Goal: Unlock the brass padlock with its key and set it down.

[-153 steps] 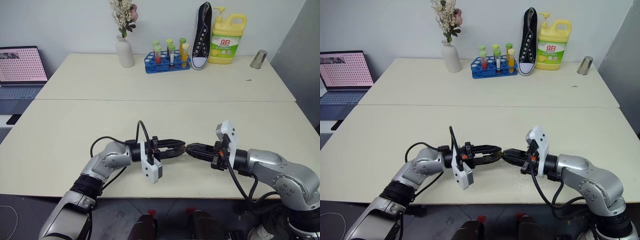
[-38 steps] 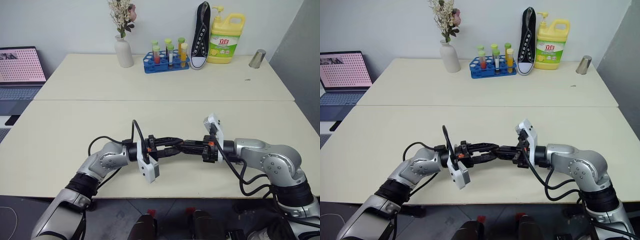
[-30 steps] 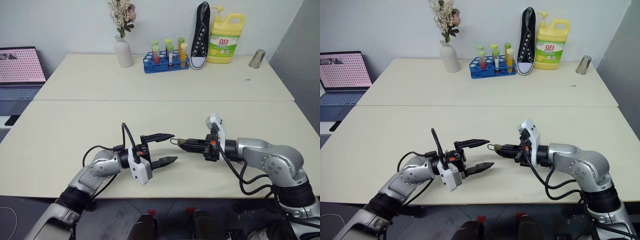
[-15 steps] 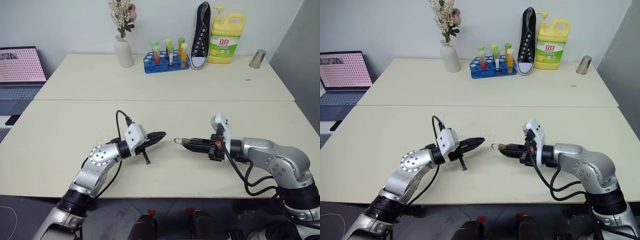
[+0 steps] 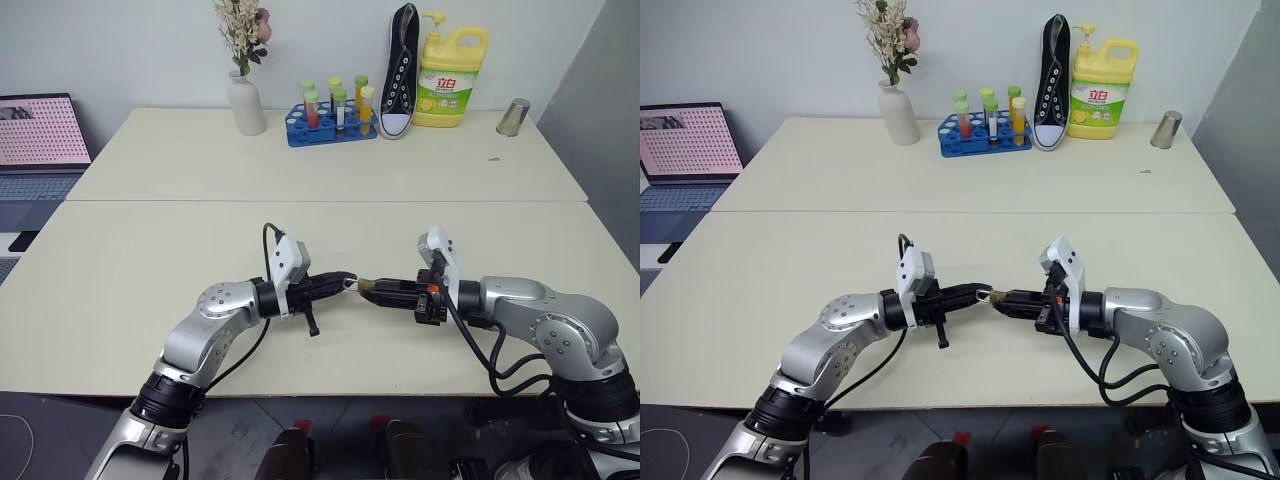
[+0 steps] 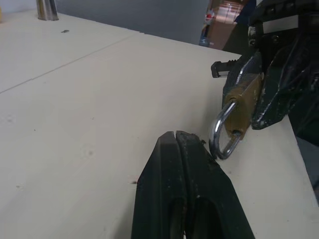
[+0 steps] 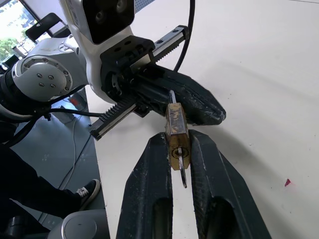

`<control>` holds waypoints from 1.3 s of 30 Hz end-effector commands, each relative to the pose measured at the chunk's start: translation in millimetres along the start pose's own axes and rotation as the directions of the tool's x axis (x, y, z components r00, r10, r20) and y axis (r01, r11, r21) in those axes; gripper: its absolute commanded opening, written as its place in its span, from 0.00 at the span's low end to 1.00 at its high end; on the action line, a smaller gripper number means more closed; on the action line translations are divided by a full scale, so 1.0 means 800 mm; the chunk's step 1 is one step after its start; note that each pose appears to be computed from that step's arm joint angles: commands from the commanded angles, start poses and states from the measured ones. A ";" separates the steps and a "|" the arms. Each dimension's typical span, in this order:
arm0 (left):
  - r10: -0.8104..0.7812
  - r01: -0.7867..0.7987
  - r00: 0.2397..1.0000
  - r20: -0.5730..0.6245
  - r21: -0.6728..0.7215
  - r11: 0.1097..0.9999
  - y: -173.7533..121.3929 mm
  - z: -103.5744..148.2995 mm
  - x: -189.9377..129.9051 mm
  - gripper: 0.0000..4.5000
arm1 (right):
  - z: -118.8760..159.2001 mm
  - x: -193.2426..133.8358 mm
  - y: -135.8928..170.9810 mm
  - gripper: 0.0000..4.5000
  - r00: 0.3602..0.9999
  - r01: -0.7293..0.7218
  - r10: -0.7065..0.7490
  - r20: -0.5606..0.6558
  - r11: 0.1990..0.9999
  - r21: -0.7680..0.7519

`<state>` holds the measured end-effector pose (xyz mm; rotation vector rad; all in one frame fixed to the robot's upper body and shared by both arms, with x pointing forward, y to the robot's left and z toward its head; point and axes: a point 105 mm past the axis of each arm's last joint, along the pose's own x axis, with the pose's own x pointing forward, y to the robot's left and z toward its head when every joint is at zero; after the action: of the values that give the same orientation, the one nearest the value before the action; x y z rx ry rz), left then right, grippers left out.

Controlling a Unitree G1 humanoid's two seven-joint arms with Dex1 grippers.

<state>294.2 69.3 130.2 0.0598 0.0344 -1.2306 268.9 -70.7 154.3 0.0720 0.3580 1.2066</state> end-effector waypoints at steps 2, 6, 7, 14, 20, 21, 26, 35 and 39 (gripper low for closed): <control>-0.025 0.024 0.999 0.030 0.027 0.999 -0.006 0.017 -0.008 0.00 | 0.011 -0.001 0.008 0.03 1.000 -0.016 0.017 0.026 0.998 -0.055; -0.035 0.035 0.999 0.026 0.016 0.999 -0.009 0.020 -0.013 0.00 | 0.009 0.000 0.007 0.03 1.000 -0.013 0.014 0.023 0.998 -0.056; -0.046 0.046 0.999 0.019 0.012 0.999 -0.012 0.021 -0.014 0.00 | 0.009 0.000 0.006 0.03 1.000 -0.013 0.014 0.021 0.998 -0.056; -0.072 0.072 0.997 0.009 -0.024 0.997 -0.020 0.024 -0.021 0.00 | 0.007 0.001 0.004 0.03 1.000 -0.010 0.011 0.017 0.998 -0.056; -0.066 0.070 0.997 0.046 -0.082 0.994 -0.020 0.033 -0.022 0.00 | 0.005 0.001 0.003 0.03 1.000 -0.014 0.014 0.011 0.998 -0.057; -0.060 0.065 0.997 0.053 -0.092 0.994 -0.019 0.035 -0.022 0.00 | 0.005 0.002 0.003 0.03 1.000 -0.014 0.015 0.010 0.998 -0.057; -0.039 0.047 0.997 0.069 -0.114 0.992 -0.014 0.039 -0.021 0.00 | 0.004 0.002 0.004 0.03 1.000 -0.020 0.021 0.007 0.998 -0.057; -0.033 0.039 0.998 0.053 -0.122 0.992 -0.013 0.035 -0.025 0.00 | 0.000 0.002 0.005 0.03 1.000 -0.019 0.019 -0.001 0.998 -0.059; -0.098 0.100 0.995 0.021 -0.143 0.985 -0.027 0.030 -0.032 0.00 | -0.001 0.002 0.004 0.03 1.000 -0.018 0.018 -0.002 0.998 -0.059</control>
<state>274.1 83.8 144.8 -0.0832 0.1467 -1.2817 270.3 -71.5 149.0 0.0271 0.3517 1.2033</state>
